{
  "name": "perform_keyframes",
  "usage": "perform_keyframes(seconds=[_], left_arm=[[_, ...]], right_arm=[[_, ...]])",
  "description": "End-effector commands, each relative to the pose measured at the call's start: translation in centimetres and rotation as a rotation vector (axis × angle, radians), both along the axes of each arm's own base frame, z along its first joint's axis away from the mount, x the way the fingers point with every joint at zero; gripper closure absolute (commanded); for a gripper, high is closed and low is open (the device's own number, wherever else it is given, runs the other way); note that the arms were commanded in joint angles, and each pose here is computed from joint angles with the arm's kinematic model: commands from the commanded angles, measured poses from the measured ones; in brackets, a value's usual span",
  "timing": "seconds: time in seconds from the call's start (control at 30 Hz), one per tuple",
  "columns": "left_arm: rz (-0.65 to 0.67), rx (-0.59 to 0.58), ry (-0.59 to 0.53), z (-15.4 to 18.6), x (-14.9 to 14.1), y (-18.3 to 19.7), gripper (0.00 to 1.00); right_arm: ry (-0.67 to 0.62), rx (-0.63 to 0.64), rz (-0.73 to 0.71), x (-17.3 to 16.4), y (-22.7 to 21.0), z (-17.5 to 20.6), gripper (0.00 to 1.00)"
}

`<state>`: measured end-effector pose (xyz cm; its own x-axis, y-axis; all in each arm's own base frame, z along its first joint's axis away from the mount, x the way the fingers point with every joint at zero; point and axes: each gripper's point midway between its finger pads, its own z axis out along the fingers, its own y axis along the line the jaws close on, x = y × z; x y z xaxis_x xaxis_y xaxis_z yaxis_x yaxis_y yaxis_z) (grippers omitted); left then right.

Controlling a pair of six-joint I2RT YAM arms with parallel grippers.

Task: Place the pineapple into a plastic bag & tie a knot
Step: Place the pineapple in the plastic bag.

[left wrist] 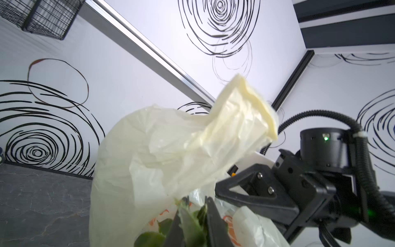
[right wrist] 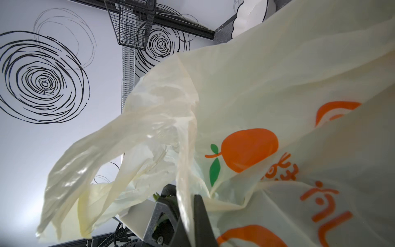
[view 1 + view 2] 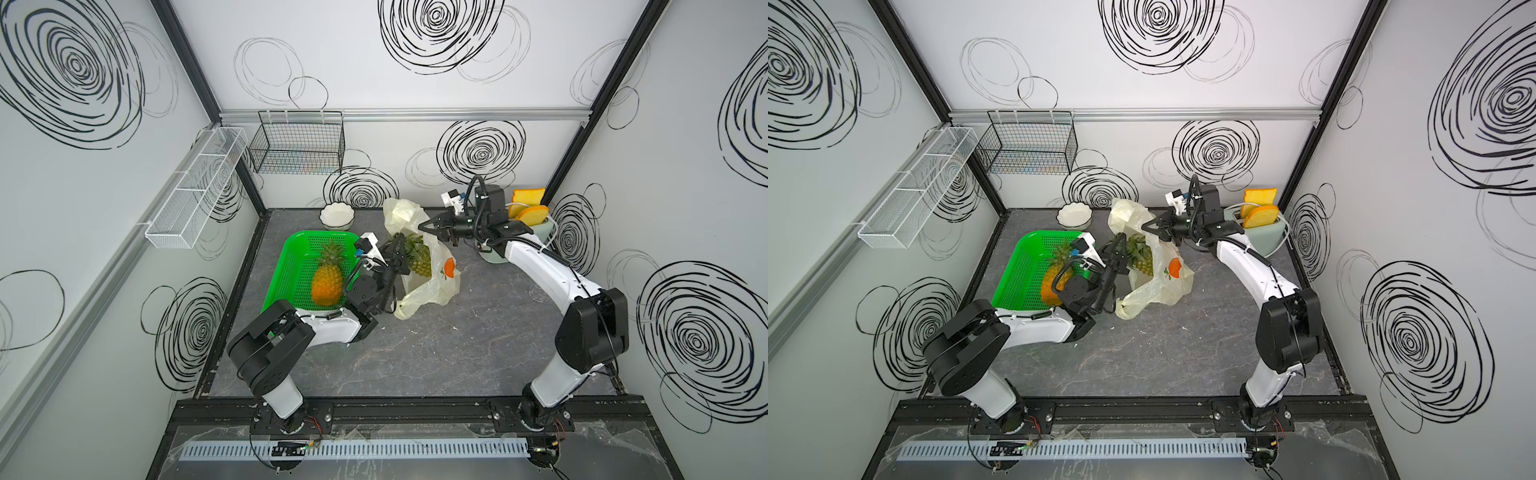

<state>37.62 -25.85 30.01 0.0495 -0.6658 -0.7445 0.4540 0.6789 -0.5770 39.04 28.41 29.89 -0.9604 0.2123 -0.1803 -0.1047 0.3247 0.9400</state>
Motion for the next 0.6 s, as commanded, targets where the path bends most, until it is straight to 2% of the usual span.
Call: perform_keyframes(seconds=[0.0, 0.33, 0.4, 0.47, 0.57], left_arm=[[-0.008, -0.231, -0.156, 6.1, -1.1, 1.6, 1.00], [-0.070, -0.165, -0.201, 4.2, 0.8, -4.1, 1.00], [-0.095, -0.161, -0.188, 3.3, 1.1, -4.8, 0.98], [-0.139, -0.150, -0.184, 2.4, 1.0, -5.7, 0.91], [-0.189, -0.107, -0.157, 0.8, 0.4, -7.2, 0.89]], right_arm=[[-0.045, 0.048, -0.008, -0.5, -0.4, 2.7, 1.00], [-0.029, 0.206, 0.007, -0.7, 0.2, 6.9, 1.00], [-0.033, 0.214, 0.009, -0.9, 0.2, 7.4, 1.00], [-0.032, 0.218, 0.007, -1.0, 0.1, 7.6, 1.00], [-0.030, 0.215, -0.002, -1.3, -0.1, 7.6, 1.00]])
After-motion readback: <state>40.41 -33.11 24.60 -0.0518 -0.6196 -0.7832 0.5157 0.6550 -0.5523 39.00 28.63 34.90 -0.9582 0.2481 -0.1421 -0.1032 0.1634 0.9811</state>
